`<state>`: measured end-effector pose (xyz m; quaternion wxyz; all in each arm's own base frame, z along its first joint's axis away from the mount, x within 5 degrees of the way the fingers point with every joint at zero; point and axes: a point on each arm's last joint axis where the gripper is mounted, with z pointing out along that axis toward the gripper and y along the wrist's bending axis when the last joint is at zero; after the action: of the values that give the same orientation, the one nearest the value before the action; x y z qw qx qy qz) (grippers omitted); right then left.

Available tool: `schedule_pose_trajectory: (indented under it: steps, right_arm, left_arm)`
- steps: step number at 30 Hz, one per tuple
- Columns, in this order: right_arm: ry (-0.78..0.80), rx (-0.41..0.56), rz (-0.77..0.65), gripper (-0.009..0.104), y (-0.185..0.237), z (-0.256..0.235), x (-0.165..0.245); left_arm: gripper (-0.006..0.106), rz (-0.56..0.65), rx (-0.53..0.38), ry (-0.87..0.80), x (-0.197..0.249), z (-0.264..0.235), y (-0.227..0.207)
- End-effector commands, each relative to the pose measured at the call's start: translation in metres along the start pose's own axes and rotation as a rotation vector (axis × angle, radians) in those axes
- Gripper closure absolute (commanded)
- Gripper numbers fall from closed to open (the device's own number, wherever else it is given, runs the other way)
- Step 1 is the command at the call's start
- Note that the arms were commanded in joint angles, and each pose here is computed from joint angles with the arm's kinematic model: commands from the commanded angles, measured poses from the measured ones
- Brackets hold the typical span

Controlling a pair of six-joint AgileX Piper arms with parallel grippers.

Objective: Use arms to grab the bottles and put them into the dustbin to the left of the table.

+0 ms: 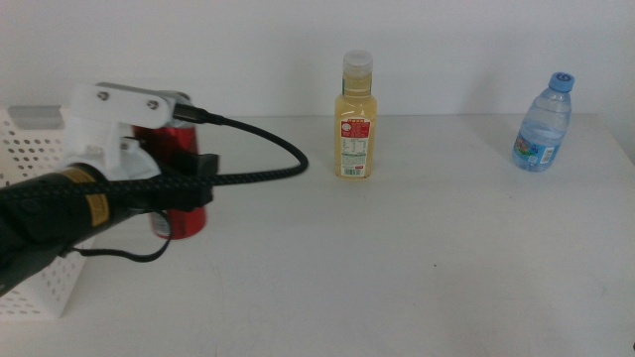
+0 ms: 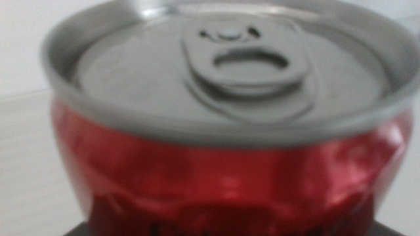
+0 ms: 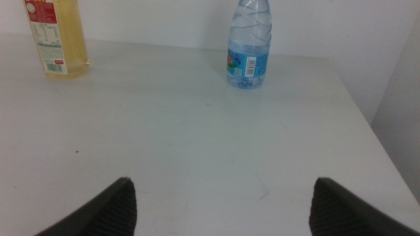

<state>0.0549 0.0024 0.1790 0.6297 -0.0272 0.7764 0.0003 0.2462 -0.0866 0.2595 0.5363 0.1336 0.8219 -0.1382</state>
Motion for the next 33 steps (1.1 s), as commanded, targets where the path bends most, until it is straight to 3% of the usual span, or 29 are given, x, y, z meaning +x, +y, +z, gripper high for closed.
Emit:
schedule_pose_trajectory:
  steps: [1,6,12,20,25,33]
  right_arm:
    - [-0.104,0.014,-0.014,0.025,-0.001,-0.003,-0.010]
    - [-0.104,0.014,-0.014,0.025,-0.001,-0.003,-0.010]
    - [-0.104,0.014,-0.014,0.025,-0.001,-0.003,-0.010]
    - [-0.104,0.014,-0.014,0.025,-0.001,-0.003,-0.010]
    - [-0.104,0.014,-0.014,0.025,-0.001,-0.003,-0.010]
    - [-0.104,0.014,-0.014,0.025,-0.001,-0.003,-0.010]
  left_arm:
    - [0.091,-0.015,-0.013,-0.124,-0.029,-0.015,-0.002]
    - [0.105,0.032,-0.111,-0.024,-0.046,-0.026,0.005]
    - [0.105,0.090,-0.131,0.151,-0.080,-0.040,0.008]
    - [0.105,0.006,-0.214,0.284,-0.124,-0.052,0.045]
    - [0.105,-0.035,-0.217,0.452,-0.134,-0.050,0.073]
    - [0.105,-0.133,-0.234,0.520,-0.143,-0.045,0.122]
